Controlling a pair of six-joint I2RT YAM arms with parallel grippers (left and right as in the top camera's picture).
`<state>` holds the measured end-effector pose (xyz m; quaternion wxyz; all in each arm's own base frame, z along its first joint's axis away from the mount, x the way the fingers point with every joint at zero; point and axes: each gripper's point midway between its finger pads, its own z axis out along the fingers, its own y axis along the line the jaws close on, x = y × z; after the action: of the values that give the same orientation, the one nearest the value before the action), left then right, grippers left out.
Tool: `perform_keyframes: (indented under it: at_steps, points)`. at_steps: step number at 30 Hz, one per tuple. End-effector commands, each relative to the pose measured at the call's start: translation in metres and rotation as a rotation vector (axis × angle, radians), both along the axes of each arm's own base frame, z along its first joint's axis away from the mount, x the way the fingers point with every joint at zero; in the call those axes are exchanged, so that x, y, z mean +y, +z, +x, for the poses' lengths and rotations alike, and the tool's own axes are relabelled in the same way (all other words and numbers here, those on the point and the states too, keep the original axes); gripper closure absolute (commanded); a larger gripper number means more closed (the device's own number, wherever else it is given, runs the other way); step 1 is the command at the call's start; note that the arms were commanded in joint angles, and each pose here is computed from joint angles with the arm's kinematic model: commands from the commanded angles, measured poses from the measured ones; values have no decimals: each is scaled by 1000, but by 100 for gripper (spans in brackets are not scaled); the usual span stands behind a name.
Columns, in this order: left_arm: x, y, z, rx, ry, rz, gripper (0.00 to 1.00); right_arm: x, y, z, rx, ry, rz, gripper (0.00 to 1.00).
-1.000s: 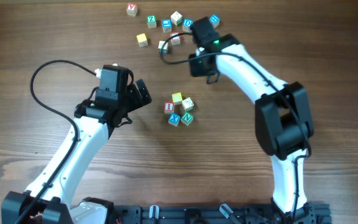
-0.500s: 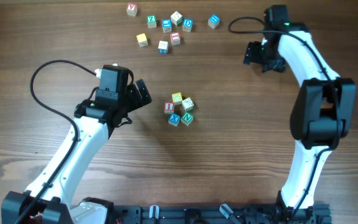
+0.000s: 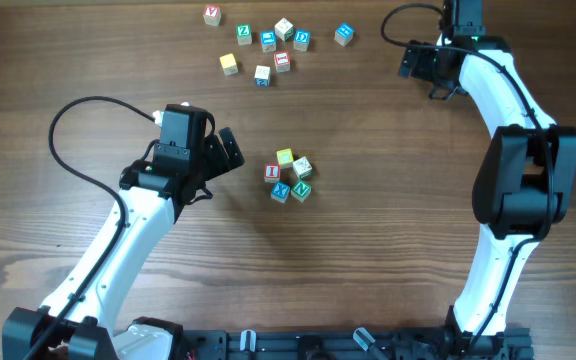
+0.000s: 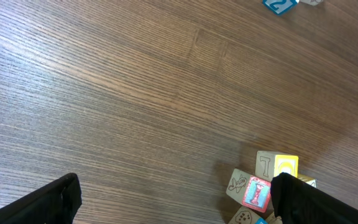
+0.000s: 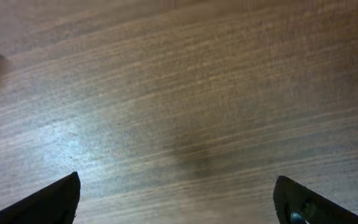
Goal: Form a circle
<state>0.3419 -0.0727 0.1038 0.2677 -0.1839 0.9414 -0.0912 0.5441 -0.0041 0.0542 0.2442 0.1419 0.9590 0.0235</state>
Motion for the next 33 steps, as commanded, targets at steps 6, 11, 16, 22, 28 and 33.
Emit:
perform_keyframes:
  at_steps: [6,11,16,22,28,33]
  points:
    - [2,2,2,-7,14,-1,0,-2,-5,2,1,-5,-8,0]
    - [2,2,2,-6,14,-2,0,-2,-5,2,1,-5,-8,0]
    - [2,13,2,-40,15,-9,0,-2,-5,2,1,-5,-8,0]
    - [4,84,-6,-250,15,-61,0,-2,-5,2,1,-5,-8,0]
    - [23,183,-46,-571,39,-96,0,-2,-5,2,1,-5,-8,0]
    - [59,196,-112,-608,129,-66,0,-2,-5,2,1,-5,-8,0]
